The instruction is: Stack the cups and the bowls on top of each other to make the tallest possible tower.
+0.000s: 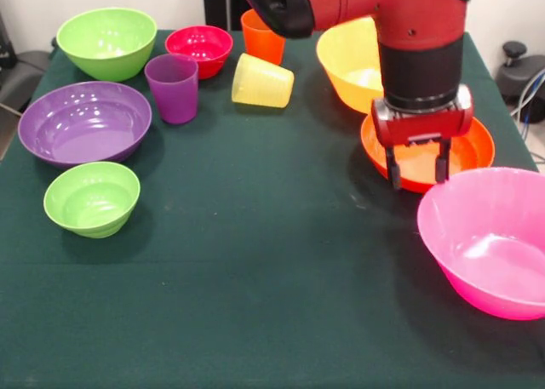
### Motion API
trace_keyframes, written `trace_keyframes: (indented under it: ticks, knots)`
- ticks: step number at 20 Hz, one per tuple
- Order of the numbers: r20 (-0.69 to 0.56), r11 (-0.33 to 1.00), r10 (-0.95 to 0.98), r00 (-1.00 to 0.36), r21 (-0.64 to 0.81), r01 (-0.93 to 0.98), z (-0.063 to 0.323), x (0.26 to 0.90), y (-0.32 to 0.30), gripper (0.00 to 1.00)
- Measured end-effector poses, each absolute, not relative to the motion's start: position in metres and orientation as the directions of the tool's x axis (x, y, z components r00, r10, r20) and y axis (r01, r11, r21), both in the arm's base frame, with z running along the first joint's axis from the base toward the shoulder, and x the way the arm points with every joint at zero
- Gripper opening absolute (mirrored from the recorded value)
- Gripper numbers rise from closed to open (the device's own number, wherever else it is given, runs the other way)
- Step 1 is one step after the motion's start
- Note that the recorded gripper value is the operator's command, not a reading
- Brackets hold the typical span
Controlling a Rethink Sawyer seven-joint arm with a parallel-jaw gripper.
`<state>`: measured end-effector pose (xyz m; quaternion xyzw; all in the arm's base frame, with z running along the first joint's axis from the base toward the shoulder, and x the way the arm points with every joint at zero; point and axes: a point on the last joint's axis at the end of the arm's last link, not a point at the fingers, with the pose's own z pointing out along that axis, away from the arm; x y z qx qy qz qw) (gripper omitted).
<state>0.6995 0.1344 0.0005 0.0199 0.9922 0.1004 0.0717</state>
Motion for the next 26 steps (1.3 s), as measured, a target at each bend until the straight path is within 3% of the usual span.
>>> trace_keyframes:
  ticks: [16,26]
  knots:
    - [-0.130,0.981,0.083,-0.988,0.183,0.058,0.010,0.731,0.131,1.00]
    - [-0.155,0.978,0.129,-0.979,0.183,0.100,0.040,0.742,0.099,1.00]
